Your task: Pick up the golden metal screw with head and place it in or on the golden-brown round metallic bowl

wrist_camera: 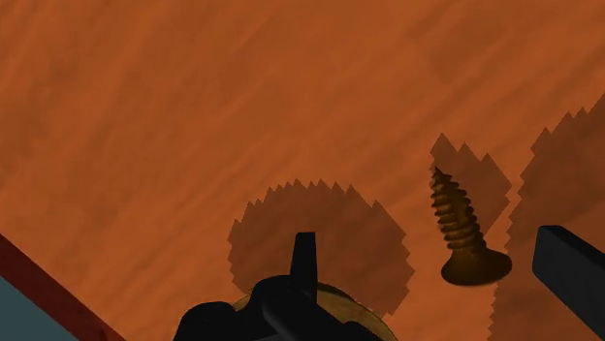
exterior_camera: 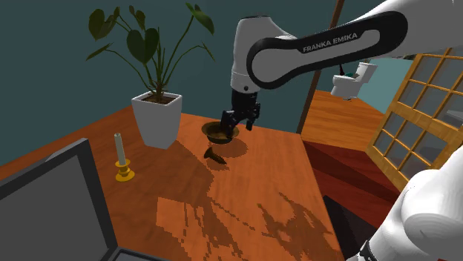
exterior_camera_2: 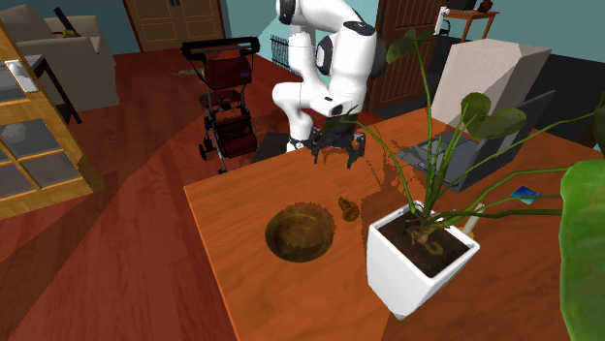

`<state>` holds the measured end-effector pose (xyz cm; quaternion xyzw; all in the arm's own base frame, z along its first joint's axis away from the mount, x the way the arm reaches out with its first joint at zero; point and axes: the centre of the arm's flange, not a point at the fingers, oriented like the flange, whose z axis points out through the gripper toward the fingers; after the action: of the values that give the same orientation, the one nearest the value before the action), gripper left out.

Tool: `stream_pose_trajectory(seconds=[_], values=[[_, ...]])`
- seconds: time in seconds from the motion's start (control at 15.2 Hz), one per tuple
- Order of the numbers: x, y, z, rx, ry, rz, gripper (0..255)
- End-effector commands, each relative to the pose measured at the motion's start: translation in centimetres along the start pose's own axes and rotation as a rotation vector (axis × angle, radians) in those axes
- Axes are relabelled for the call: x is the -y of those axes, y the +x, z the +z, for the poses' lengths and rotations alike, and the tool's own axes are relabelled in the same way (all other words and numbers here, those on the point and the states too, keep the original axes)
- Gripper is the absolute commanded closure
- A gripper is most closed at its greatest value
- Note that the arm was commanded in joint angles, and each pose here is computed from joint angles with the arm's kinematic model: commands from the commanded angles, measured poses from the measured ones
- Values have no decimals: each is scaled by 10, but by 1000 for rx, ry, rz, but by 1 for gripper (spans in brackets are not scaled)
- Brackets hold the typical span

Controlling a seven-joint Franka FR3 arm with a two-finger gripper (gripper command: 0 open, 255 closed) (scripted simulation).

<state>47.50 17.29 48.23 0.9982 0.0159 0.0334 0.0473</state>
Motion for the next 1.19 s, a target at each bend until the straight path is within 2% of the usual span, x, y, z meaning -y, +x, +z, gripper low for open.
stream_pose_trajectory(seconds=[0.0, 0.4, 0.86, 1.12], values=[[16, 13, 14, 2, -3, -16, 0], [66, 58, 53, 10, -14, -60, 0], [65, 57, 90, 10, -14, -60, 0], [65, 57, 93, 10, -14, -60, 0]])
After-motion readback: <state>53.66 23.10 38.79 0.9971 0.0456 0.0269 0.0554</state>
